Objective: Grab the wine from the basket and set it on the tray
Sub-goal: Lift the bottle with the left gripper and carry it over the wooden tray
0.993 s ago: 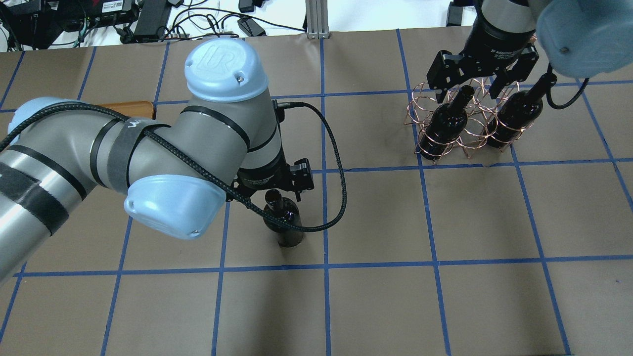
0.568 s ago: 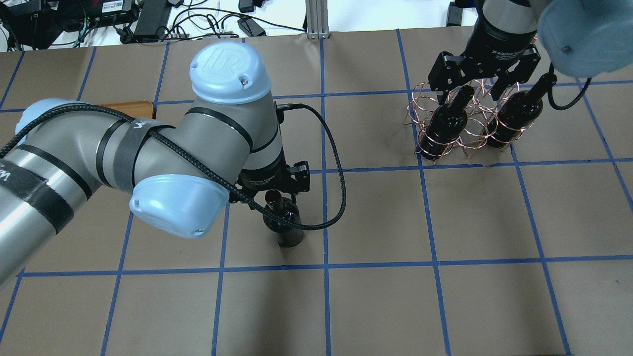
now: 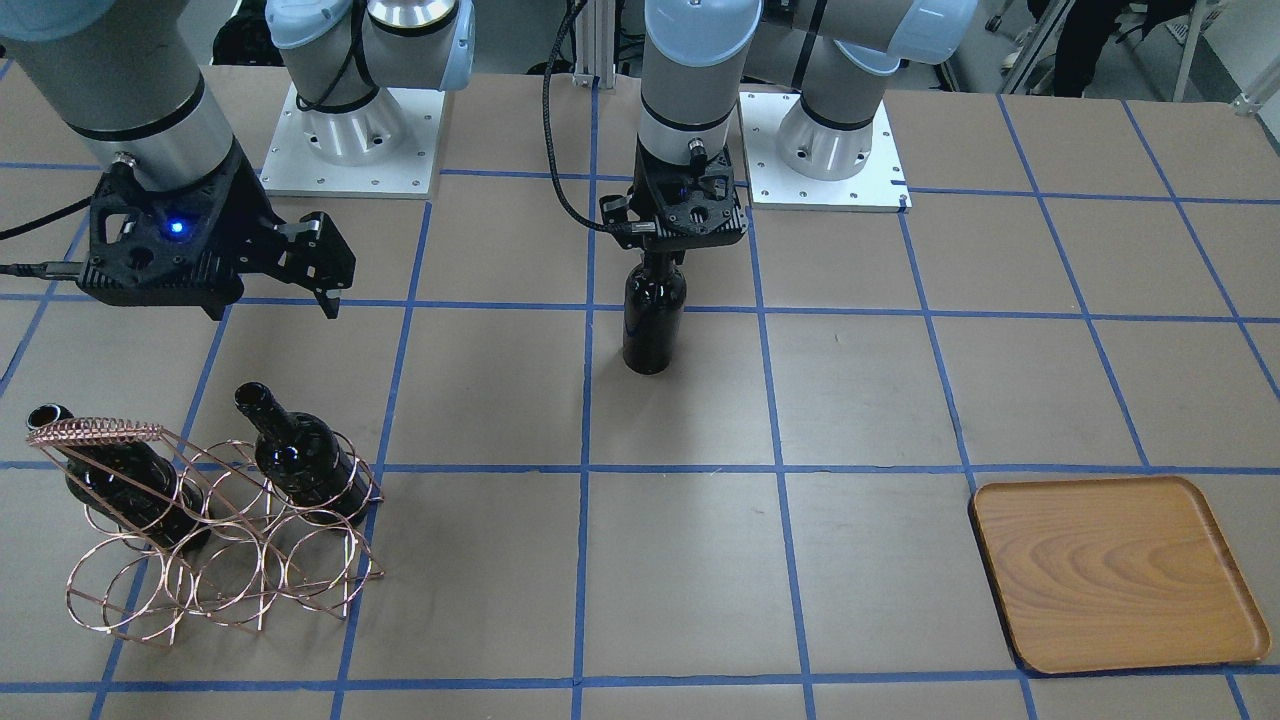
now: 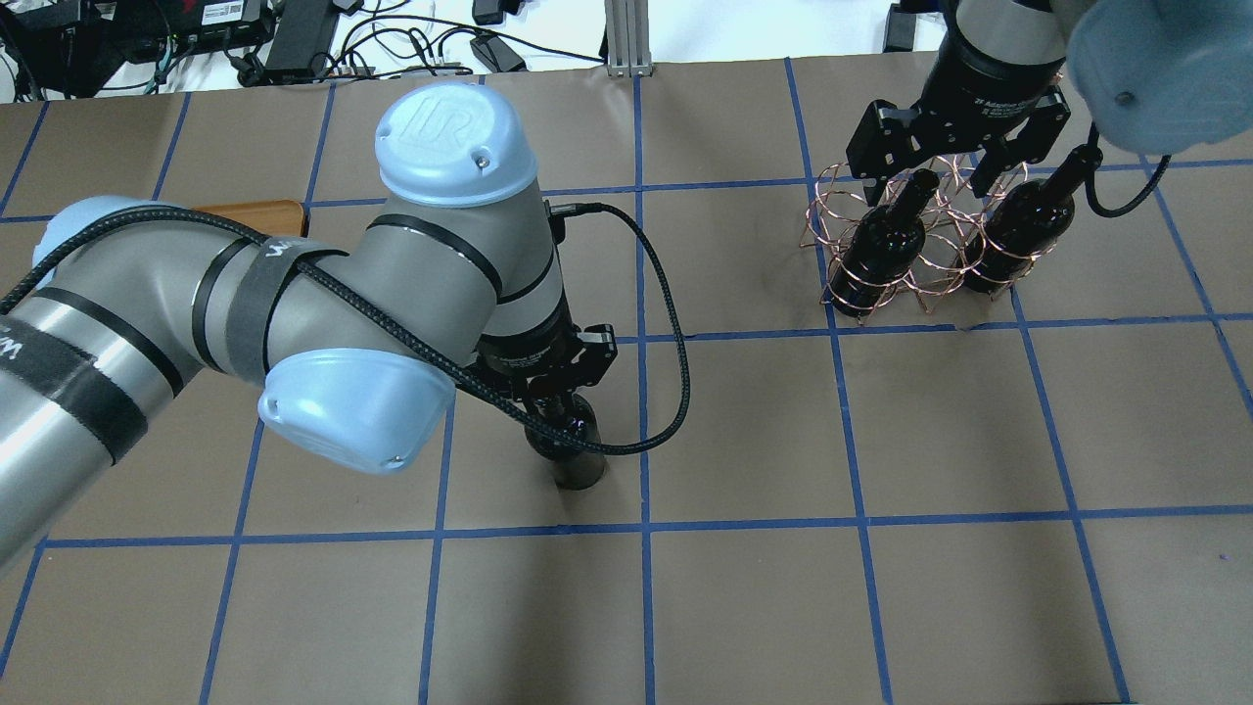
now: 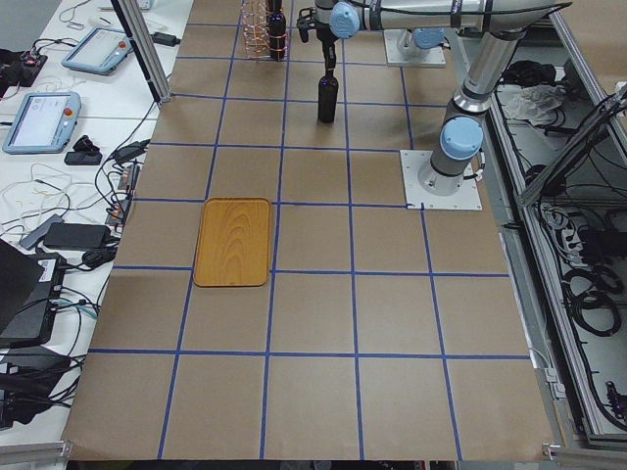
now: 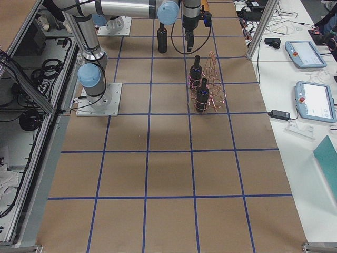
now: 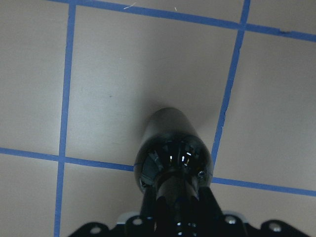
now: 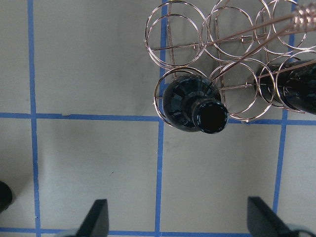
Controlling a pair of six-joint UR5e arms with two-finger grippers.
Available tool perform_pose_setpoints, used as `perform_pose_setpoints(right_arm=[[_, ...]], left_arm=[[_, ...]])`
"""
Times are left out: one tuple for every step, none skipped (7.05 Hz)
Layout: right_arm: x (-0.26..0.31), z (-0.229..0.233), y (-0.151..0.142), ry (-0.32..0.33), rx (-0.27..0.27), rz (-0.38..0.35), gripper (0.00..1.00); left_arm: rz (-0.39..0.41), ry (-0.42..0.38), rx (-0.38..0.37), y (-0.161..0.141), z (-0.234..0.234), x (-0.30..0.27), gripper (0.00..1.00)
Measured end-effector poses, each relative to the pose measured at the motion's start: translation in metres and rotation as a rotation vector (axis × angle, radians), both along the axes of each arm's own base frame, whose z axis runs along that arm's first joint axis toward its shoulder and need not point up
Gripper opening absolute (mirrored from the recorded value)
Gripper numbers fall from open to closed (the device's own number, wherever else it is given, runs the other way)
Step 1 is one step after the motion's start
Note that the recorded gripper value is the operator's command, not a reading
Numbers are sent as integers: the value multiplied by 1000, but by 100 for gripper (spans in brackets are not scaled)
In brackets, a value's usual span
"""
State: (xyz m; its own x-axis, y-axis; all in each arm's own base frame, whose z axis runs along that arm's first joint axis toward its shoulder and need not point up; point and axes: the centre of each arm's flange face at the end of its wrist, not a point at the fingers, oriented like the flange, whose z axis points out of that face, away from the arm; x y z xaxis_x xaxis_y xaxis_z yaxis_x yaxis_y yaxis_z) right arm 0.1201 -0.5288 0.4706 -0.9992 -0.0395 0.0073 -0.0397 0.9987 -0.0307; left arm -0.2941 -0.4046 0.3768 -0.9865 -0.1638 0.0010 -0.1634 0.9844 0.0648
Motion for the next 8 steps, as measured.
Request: perform_pose_setpoints(right_arm=[[0,1,0,-1,-5,0,100],[0,1,-1,-1,-11,-2,100],[0,1,-1,0,-11,-2,100],[0,0,0,6,-4,-2,100],[-1,-1,1,13,10,-2,100],[-1,-3,3,15,26,-2,100],[-1,-5,4,14,40,-2,100],[-1,-7,4,16,51,-2,100]], left_arm=[[1,12,-15,-1,7,0,0],[8,24,-57,-9,29,7,0],[15,33,-100,-25,62,25,0],[15,45,-122,-48,93,57,0],[7,63,-138,-76,119,106,0],[-21,72,-140,-99,132,163,0],[-40,75,-124,-119,129,231,0],[-39,75,-118,-133,124,301,0]])
